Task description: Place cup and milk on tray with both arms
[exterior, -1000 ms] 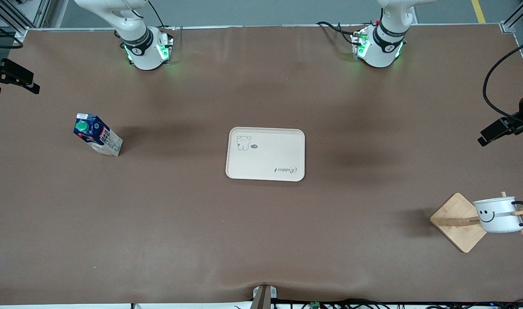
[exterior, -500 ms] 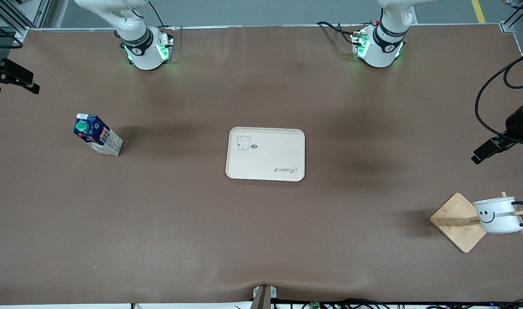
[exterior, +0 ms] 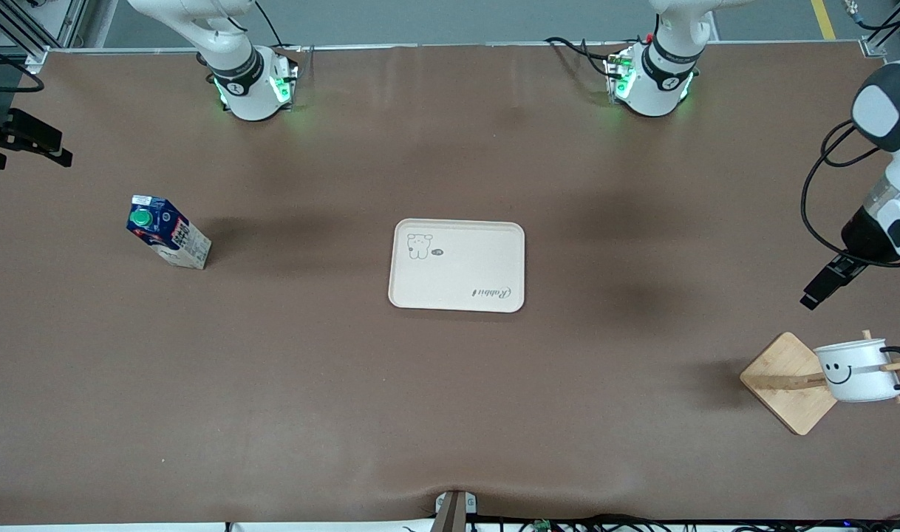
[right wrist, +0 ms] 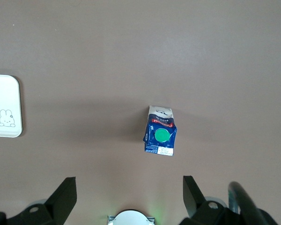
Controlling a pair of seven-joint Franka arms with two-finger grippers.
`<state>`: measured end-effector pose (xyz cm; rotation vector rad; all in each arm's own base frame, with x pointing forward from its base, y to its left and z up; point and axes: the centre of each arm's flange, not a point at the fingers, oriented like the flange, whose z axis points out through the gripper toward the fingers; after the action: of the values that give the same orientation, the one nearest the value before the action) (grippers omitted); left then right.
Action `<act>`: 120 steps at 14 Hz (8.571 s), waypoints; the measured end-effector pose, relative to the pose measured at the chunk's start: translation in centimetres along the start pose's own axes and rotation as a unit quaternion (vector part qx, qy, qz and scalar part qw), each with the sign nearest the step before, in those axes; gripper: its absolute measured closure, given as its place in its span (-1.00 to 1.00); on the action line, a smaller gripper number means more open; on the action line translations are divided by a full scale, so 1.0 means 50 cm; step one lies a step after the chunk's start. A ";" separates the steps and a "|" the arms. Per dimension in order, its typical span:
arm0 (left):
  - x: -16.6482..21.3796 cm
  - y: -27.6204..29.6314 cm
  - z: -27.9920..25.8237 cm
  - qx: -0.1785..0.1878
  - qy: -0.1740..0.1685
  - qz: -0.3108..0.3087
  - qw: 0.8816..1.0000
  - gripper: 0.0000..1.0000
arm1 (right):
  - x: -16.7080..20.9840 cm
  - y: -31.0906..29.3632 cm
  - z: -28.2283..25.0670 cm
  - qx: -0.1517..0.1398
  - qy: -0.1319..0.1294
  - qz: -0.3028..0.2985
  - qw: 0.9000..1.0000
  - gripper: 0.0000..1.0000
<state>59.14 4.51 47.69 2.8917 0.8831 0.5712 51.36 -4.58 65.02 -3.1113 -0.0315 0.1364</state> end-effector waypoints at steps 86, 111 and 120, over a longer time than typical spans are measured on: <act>-0.780 0.643 0.179 0.073 -0.253 0.224 0.938 0.78 | -0.022 0.129 0.578 -0.014 -0.105 0.072 0.992 -1.00; -0.907 0.673 0.325 0.108 -0.306 0.257 0.910 -0.29 | -0.002 0.082 0.452 -0.010 -0.109 0.057 0.992 -0.24; -0.542 0.667 0.108 0.109 -0.239 0.191 0.946 -1.00 | 0.034 -0.350 0.311 -0.023 -0.115 0.006 0.993 -0.24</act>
<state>57.93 -37.96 39.30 3.1917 0.3362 -0.2392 51.37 13.37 49.89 -3.1236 -0.0203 0.5020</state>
